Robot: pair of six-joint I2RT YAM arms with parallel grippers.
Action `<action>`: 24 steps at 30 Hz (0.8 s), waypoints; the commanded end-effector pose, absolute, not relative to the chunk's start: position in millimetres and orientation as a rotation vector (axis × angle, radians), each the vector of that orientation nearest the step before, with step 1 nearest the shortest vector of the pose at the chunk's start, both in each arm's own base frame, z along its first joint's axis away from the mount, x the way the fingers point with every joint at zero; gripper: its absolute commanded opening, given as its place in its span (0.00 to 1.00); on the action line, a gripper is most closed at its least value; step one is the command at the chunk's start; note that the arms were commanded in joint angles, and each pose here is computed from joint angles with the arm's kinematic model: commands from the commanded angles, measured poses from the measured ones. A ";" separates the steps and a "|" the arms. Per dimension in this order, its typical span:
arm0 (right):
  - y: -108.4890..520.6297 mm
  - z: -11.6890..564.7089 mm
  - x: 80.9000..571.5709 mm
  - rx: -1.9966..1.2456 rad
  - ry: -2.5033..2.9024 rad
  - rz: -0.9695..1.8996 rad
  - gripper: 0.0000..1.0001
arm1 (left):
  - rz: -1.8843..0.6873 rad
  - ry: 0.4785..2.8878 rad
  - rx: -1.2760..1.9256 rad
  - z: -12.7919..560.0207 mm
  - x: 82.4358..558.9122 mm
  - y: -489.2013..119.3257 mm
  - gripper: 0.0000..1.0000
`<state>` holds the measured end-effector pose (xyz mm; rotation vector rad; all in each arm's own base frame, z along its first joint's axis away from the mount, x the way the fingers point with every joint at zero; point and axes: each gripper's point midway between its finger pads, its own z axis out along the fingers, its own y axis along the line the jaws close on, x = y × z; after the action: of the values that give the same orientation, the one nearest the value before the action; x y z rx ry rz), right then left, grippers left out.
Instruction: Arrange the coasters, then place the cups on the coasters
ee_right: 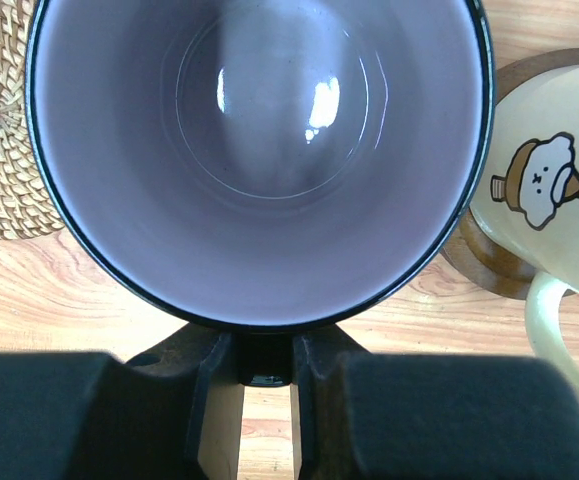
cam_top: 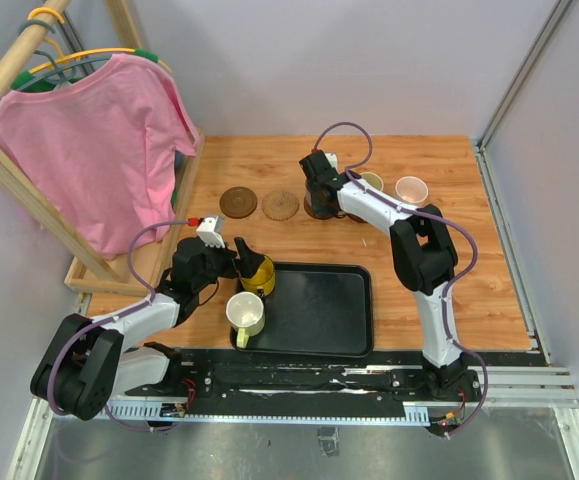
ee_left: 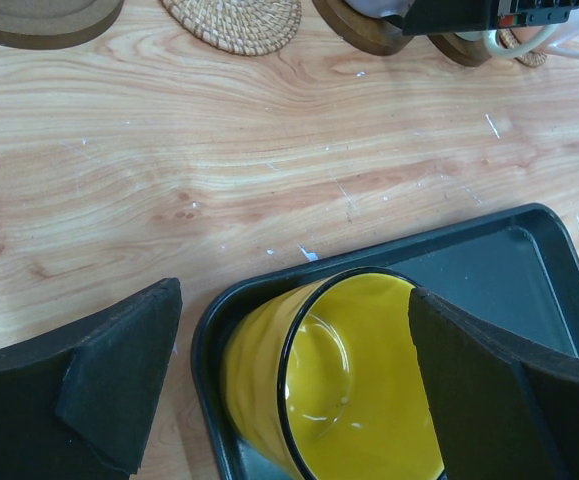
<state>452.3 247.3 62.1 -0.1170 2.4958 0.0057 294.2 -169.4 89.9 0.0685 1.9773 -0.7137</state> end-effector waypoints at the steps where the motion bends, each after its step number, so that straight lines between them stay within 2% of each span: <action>1: 242.9 77.0 461.0 -0.057 2.455 0.042 0.01 | -0.706 1.953 0.086 99.2 300.1 -172.3 1.00; 20: 235.7 74.7 440.6 -0.037 2.491 0.061 0.01 | -0.713 1.961 0.075 97.0 300.3 -173.1 1.00; 21: 237.1 74.2 440.4 -0.041 2.494 0.067 0.03 | -0.712 1.963 0.074 96.1 300.0 -172.9 1.00; 24: 239.3 73.7 440.3 -0.052 2.499 0.080 0.19 | -0.711 1.965 0.074 95.6 300.4 -172.8 1.00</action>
<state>438.8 240.1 60.5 -0.0719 2.5092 0.0345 294.1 -168.7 86.1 0.0642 1.9899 -0.7076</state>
